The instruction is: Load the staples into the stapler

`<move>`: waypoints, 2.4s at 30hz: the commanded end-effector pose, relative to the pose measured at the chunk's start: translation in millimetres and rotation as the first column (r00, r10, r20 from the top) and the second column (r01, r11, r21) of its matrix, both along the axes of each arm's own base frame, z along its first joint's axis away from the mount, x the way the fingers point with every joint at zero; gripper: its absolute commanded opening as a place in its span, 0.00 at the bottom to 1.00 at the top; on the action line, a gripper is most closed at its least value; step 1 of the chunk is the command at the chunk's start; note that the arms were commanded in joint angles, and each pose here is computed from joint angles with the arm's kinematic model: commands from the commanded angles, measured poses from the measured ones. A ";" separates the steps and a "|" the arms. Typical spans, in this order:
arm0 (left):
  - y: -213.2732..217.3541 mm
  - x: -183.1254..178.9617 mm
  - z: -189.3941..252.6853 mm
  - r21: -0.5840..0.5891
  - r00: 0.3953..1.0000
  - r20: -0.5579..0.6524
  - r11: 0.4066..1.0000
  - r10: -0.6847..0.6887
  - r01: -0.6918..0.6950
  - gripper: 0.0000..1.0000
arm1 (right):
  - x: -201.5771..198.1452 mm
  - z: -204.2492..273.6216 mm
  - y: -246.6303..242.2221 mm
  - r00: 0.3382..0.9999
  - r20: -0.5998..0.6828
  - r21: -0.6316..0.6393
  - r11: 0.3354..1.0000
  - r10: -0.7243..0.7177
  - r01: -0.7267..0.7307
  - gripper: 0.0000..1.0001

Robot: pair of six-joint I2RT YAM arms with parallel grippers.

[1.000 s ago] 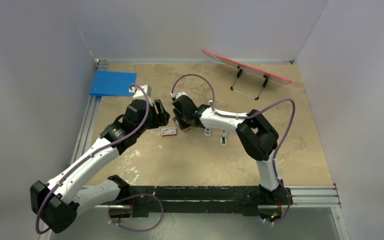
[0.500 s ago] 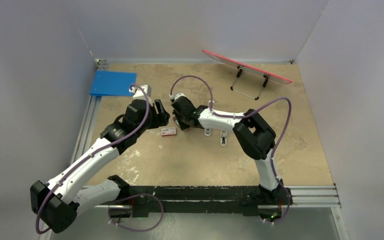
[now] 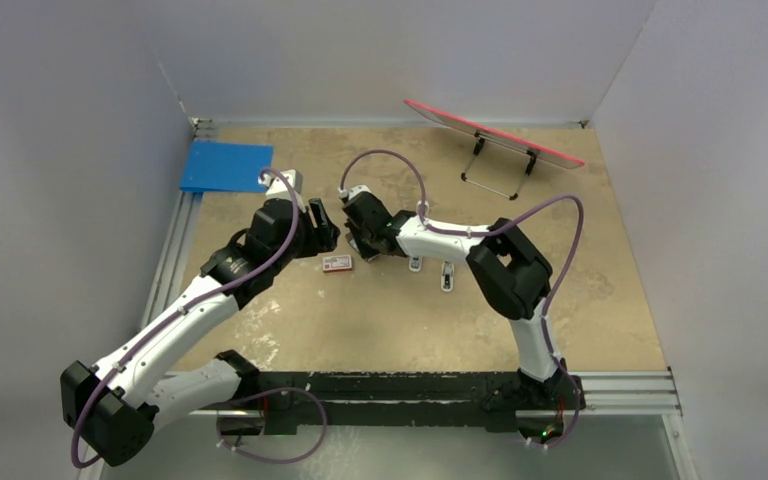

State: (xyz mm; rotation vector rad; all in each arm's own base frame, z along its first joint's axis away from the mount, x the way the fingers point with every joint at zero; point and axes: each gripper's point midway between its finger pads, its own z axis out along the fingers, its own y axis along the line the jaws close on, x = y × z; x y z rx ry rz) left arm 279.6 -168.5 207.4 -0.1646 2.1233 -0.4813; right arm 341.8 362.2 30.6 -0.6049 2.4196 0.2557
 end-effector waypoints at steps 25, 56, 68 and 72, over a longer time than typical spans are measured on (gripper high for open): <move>0.5 2.7 11.2 -0.031 0.999 0.034 0.999 0.010 -0.009 0.60 | -101.9 13.3 -63.5 0.979 -0.185 -0.097 0.990 0.083 -0.103 0.18; -6.4 -0.9 15.1 -0.063 0.999 0.038 0.998 -0.025 0.028 0.59 | -86.2 21.8 -67.9 0.860 -0.159 0.040 0.867 -0.485 0.496 0.42; -11.6 -4.2 17.6 -0.088 0.998 0.044 0.995 -0.052 0.055 0.60 | -103.6 -0.9 -72.8 0.841 -0.171 -0.018 0.855 -0.513 0.518 0.43; -12.3 -4.2 16.2 -0.091 0.998 0.039 0.994 -0.054 0.057 0.60 | -106.5 -5.6 -79.7 0.828 -0.160 -0.048 0.843 -0.537 0.536 0.42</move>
